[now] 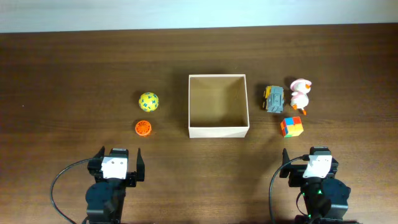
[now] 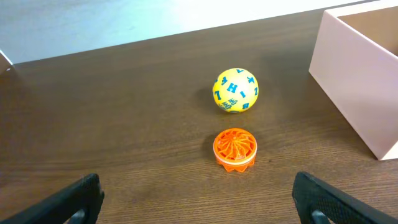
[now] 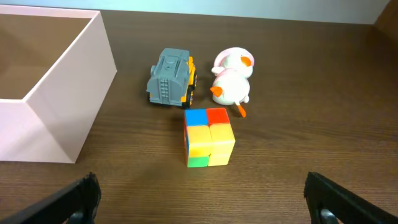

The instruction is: Pack container

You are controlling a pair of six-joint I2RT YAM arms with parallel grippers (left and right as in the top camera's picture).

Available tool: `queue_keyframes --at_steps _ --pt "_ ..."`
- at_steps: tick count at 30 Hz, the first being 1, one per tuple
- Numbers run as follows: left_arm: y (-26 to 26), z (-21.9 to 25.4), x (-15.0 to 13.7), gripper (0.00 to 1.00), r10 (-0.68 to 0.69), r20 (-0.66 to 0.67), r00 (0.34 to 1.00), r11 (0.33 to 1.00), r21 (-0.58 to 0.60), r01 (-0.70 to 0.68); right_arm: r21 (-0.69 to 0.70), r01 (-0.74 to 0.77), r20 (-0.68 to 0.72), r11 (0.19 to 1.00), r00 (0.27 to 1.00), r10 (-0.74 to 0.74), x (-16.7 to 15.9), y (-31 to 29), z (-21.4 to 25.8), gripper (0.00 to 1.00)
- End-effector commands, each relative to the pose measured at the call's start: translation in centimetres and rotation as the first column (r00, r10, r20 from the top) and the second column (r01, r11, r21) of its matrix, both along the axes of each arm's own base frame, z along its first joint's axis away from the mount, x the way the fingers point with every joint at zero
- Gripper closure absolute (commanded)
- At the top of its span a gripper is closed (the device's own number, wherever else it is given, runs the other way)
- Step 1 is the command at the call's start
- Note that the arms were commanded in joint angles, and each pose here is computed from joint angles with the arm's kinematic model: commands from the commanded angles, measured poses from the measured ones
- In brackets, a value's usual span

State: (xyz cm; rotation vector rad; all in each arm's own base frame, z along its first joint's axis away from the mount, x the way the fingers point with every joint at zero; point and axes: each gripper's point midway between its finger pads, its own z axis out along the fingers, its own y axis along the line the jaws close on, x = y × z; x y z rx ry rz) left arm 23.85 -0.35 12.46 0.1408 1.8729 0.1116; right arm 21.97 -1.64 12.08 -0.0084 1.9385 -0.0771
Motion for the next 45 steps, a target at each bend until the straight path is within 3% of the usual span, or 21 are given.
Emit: queue_keyframes --at_steps 1,29,38,45 --pt "0.0 0.0 0.0 0.01 -0.005 0.007 1.000 1.000 0.016 0.005 -0.004 -0.001 -0.002 1.000 1.000 0.001 0.0 -0.1 -0.2 0.01" --pt "-0.1 1.0 0.3 0.01 -0.005 0.049 0.999 1.000 0.013 0.005 -0.003 -0.003 0.004 1.000 1.000 0.003 0.0 0.0 -0.1 0.01" --pt "-0.8 1.1 0.3 0.01 -0.041 0.052 0.998 0.999 -0.010 0.042 0.094 -0.345 0.102 0.934 0.937 0.336 -0.2 6.1 1.9 0.01" --pt "-0.8 4.4 0.4 0.01 -0.017 0.074 0.997 0.996 -0.084 0.024 0.242 -0.291 0.156 0.926 0.953 0.258 -0.2 5.9 5.6 0.01"
